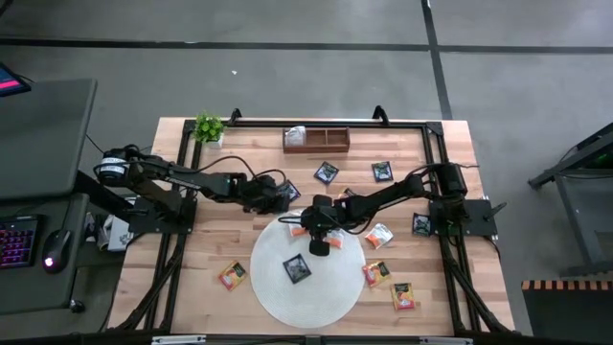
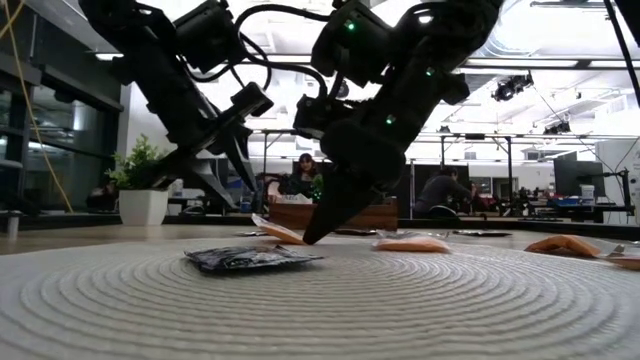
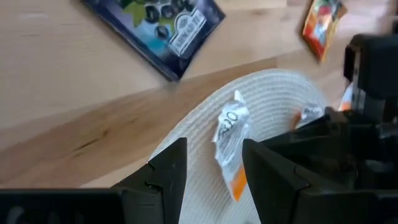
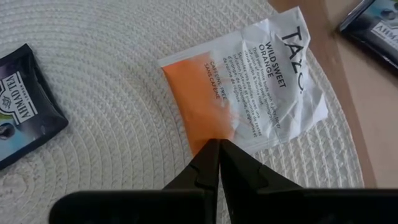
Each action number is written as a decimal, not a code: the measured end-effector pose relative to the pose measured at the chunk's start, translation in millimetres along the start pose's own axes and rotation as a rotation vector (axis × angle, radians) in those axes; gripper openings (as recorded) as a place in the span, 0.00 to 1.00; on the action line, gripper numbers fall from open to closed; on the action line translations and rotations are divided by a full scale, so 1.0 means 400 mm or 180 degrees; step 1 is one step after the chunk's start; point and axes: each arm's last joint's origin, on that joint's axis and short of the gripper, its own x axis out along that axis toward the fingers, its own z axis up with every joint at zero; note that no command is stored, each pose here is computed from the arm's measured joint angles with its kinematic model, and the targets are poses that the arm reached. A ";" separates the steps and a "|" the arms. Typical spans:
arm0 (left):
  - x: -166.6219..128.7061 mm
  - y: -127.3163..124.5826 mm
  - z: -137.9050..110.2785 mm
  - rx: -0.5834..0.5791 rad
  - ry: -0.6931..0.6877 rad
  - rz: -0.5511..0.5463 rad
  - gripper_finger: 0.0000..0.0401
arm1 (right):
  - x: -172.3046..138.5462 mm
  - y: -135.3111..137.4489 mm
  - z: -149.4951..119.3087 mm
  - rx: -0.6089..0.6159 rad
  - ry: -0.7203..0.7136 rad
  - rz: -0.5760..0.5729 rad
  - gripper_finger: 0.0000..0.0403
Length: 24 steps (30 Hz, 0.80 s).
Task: Pick & Place Tea
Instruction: Put the white tea bag into the left section of the wooden organizer
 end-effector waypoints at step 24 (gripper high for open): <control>0.090 0.001 -0.006 -0.0137 0.0193 -0.0211 0.38 | 0.000 0.001 0.006 0.0026 -0.0097 -0.0008 0.03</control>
